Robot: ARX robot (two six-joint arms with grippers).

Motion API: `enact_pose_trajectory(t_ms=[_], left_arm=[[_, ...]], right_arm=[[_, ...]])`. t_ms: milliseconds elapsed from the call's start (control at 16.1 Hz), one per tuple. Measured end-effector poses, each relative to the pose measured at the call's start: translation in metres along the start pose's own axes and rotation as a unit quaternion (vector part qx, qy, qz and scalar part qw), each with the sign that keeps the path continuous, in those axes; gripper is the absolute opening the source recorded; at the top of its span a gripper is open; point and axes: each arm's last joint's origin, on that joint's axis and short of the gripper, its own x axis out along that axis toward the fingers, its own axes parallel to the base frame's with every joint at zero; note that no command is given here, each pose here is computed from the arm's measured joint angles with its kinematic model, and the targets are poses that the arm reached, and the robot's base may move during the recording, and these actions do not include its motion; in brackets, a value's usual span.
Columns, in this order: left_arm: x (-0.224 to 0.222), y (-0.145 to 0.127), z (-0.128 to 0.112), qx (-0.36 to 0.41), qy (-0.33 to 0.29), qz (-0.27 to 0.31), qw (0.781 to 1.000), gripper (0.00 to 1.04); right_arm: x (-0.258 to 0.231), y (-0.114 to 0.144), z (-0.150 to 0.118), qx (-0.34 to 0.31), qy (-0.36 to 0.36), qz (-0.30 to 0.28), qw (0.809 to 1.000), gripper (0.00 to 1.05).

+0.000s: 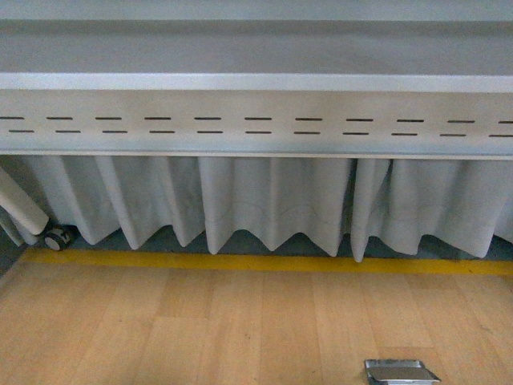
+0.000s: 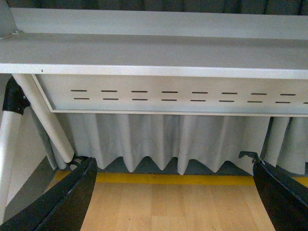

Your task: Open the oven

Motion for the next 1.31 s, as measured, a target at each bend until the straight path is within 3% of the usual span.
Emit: enact_pose_trajectory(t_ms=[1307], left_arm=[[0.0, 0.0, 0.0, 0.0, 0.0, 0.0, 1.0, 0.98]], right_arm=[[0.0, 0.0, 0.0, 0.0, 0.0, 0.0, 1.0, 0.98]])
